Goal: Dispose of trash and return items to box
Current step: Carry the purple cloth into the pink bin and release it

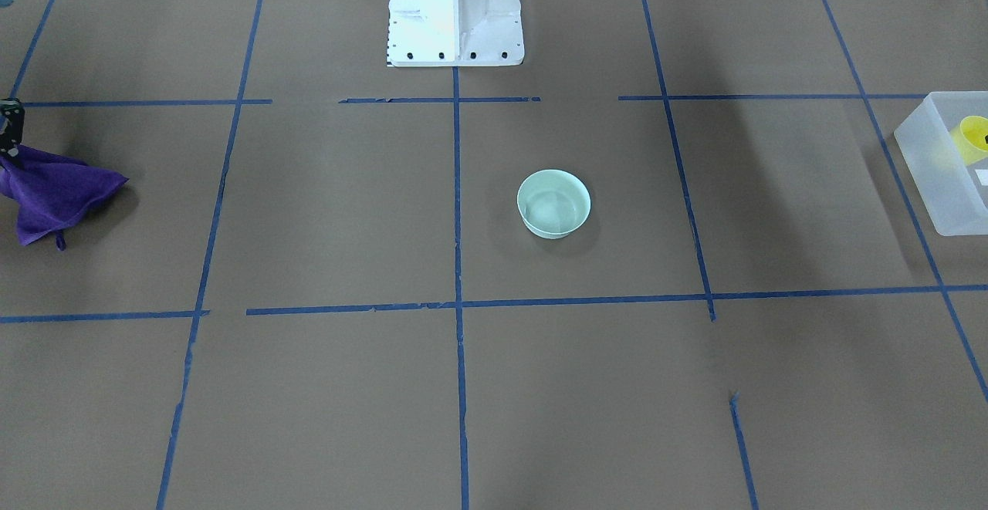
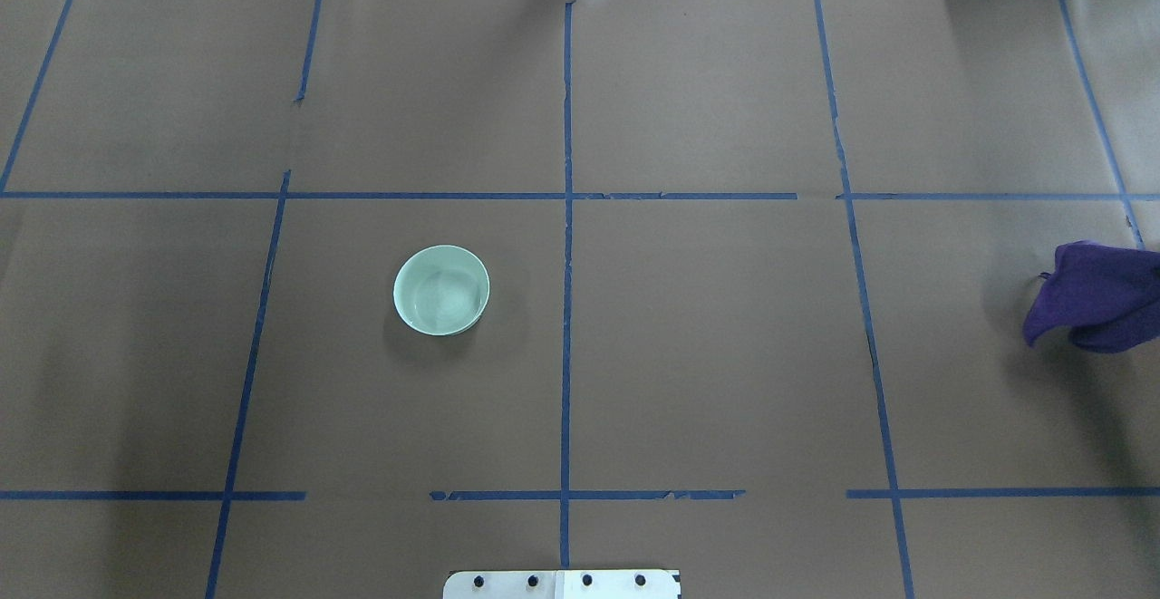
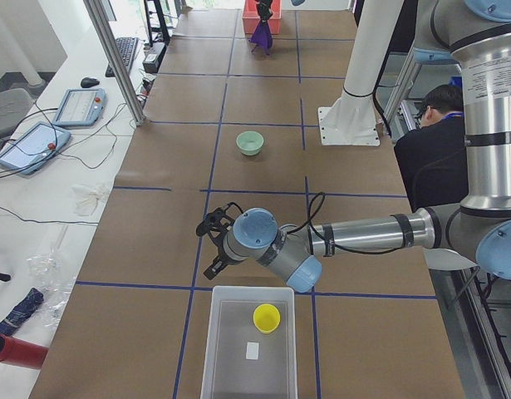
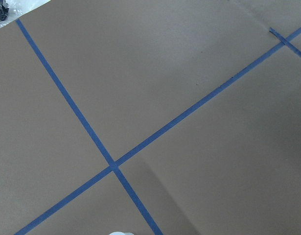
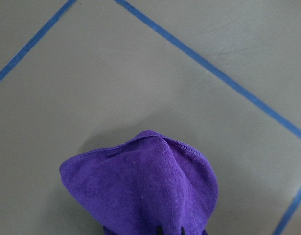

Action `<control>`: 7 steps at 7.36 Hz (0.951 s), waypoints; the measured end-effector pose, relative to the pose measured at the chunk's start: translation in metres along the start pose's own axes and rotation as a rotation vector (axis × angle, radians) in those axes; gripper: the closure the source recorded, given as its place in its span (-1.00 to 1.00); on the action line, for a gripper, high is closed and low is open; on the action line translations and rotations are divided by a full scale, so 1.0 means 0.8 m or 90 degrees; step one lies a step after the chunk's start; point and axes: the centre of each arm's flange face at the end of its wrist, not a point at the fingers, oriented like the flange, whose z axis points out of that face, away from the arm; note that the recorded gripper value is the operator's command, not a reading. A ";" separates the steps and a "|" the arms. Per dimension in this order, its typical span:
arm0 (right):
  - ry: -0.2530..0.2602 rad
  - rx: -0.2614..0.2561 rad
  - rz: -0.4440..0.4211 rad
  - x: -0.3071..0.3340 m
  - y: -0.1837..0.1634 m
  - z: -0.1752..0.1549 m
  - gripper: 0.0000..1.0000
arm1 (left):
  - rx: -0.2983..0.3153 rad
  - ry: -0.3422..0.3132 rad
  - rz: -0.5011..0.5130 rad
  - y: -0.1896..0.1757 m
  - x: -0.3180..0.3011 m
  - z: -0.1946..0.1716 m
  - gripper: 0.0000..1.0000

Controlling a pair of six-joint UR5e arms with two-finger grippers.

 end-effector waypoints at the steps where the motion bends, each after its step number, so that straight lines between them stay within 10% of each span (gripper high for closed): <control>1: 0.019 -0.017 -0.032 0.045 -0.003 -0.049 1.00 | 0.000 0.000 0.000 0.000 0.000 0.000 -1.00; 3: 0.054 -0.067 -0.104 0.144 0.016 -0.131 1.00 | 0.000 0.000 0.000 -0.001 0.001 0.000 -1.00; 5: 0.047 -0.131 -0.113 0.229 0.092 -0.132 -0.99 | 0.006 -0.001 -0.012 -0.007 0.004 -0.004 -1.00; 7: -0.008 -0.115 -0.014 0.269 0.167 -0.071 -1.00 | 0.014 -0.003 -0.035 -0.020 0.010 -0.009 -1.00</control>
